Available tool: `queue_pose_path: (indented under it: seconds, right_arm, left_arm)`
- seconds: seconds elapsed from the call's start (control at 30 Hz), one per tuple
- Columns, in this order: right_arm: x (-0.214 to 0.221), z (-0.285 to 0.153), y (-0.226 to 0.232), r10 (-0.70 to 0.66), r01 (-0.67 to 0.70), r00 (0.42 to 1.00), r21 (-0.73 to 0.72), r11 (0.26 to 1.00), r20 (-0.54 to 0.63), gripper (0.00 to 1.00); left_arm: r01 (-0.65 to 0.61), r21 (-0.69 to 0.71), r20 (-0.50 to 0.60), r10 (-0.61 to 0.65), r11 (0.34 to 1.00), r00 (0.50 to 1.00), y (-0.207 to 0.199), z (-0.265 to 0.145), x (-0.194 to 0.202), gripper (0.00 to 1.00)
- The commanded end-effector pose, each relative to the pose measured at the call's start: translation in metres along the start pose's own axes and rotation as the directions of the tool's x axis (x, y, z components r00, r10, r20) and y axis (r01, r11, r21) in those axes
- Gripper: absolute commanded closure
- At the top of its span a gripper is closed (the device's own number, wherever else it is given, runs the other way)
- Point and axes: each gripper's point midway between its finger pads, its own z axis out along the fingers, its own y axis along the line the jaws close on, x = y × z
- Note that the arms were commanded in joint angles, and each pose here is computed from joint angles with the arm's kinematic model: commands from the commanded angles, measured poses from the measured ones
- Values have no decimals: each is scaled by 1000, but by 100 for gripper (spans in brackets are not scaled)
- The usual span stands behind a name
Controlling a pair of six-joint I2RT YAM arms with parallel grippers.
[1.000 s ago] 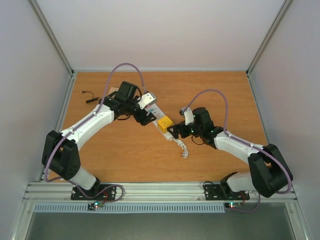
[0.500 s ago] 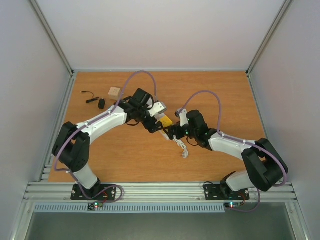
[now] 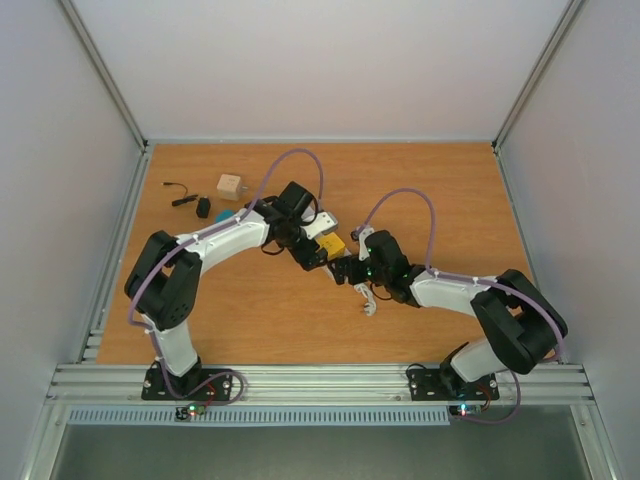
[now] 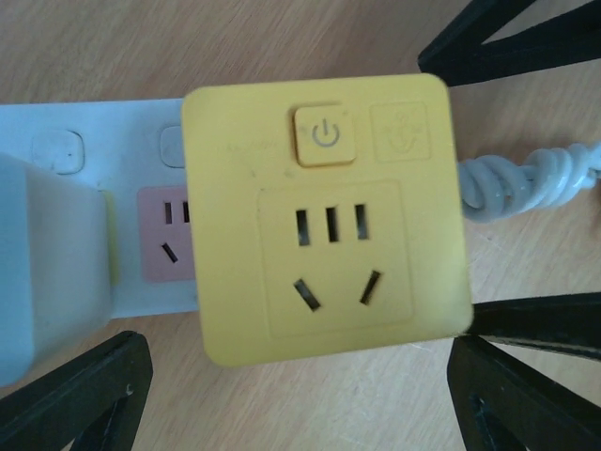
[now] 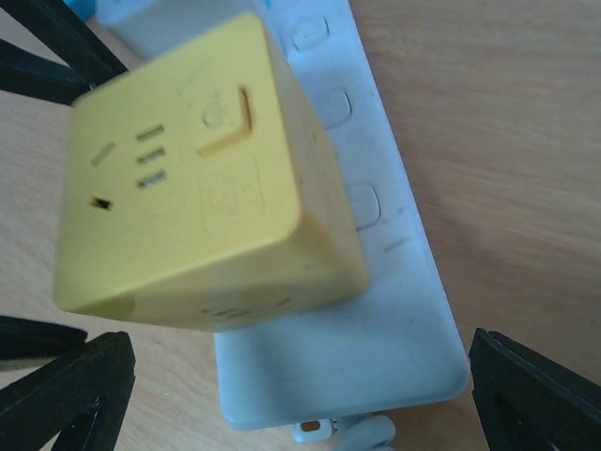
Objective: Pull the plug off the socket
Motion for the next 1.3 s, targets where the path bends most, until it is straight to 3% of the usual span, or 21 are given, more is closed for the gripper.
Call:
queue_pose_path:
  seconds: [0.0, 0.73, 1.13, 1.27]
  right_arm:
    - [-4, 7, 18, -17, 20, 998, -53, 998, 55, 1]
    - [11, 36, 13, -124, 126, 990, -33, 991, 69, 11]
    - [9, 49, 19, -185, 185, 976, 12, 983, 114, 3]
    - [10, 50, 22, -206, 206, 971, 6, 978, 120, 6]
  left_arm:
    - [-12, -25, 85, 14, 1000, 996, 6, 4, -33, 14]
    - [-72, -47, 39, 74, 996, 997, 7, 7, -16, 27]
    - [-57, -54, 46, 60, 997, 997, 6, 3, -13, 41]
    - [-54, -58, 46, 56, 997, 997, 6, 2, -11, 44]
